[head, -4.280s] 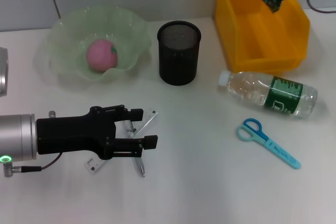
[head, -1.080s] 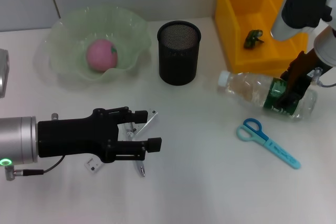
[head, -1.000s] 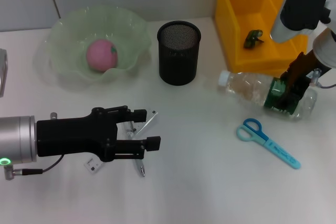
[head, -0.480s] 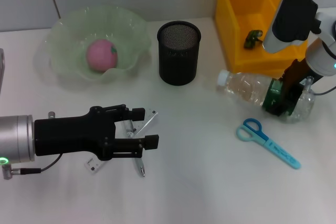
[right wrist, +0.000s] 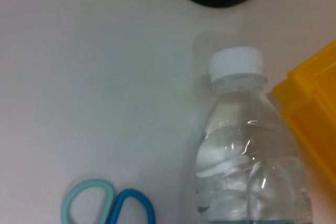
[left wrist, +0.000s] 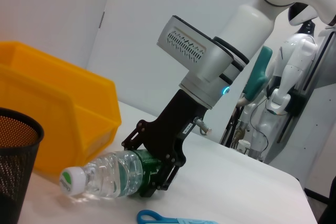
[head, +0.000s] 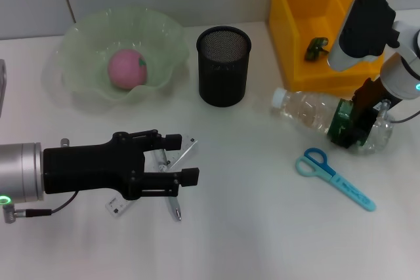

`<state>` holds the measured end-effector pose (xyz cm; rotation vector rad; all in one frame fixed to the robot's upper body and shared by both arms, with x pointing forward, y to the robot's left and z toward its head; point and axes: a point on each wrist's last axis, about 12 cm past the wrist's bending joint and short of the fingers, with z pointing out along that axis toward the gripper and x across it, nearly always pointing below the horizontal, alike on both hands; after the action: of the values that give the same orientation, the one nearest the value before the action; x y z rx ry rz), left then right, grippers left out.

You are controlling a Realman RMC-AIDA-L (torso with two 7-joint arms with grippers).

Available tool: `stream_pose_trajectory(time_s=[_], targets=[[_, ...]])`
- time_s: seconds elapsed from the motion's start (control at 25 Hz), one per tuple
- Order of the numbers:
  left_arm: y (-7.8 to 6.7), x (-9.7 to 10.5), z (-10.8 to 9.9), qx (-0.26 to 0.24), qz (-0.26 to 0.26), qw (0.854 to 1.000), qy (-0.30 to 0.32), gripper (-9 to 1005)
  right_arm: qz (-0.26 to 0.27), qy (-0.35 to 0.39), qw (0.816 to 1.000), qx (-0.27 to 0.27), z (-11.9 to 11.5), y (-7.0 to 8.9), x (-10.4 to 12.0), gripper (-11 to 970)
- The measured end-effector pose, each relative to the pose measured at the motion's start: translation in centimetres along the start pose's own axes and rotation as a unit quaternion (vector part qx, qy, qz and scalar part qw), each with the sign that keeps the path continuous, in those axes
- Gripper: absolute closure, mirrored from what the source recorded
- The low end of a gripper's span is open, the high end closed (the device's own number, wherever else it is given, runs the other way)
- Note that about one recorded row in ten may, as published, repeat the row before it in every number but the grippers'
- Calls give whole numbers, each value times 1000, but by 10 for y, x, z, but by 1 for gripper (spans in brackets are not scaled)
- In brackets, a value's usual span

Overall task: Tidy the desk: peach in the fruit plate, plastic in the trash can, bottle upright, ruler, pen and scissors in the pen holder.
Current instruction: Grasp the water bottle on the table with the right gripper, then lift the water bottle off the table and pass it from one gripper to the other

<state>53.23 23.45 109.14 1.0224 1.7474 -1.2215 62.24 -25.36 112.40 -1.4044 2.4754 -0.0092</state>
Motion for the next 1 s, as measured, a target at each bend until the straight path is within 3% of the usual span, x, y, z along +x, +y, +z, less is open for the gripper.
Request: stream_pose_trajectory(time_s=[0.56, 1.0], targets=[[1, -2, 0, 1, -2, 1000, -1, 163, 6, -7, 1000, 7, 1, -1, 3, 198], [0, -1, -2, 0, -5, 1000, -2, 164, -6, -45, 999, -4, -31, 9, 11, 198]])
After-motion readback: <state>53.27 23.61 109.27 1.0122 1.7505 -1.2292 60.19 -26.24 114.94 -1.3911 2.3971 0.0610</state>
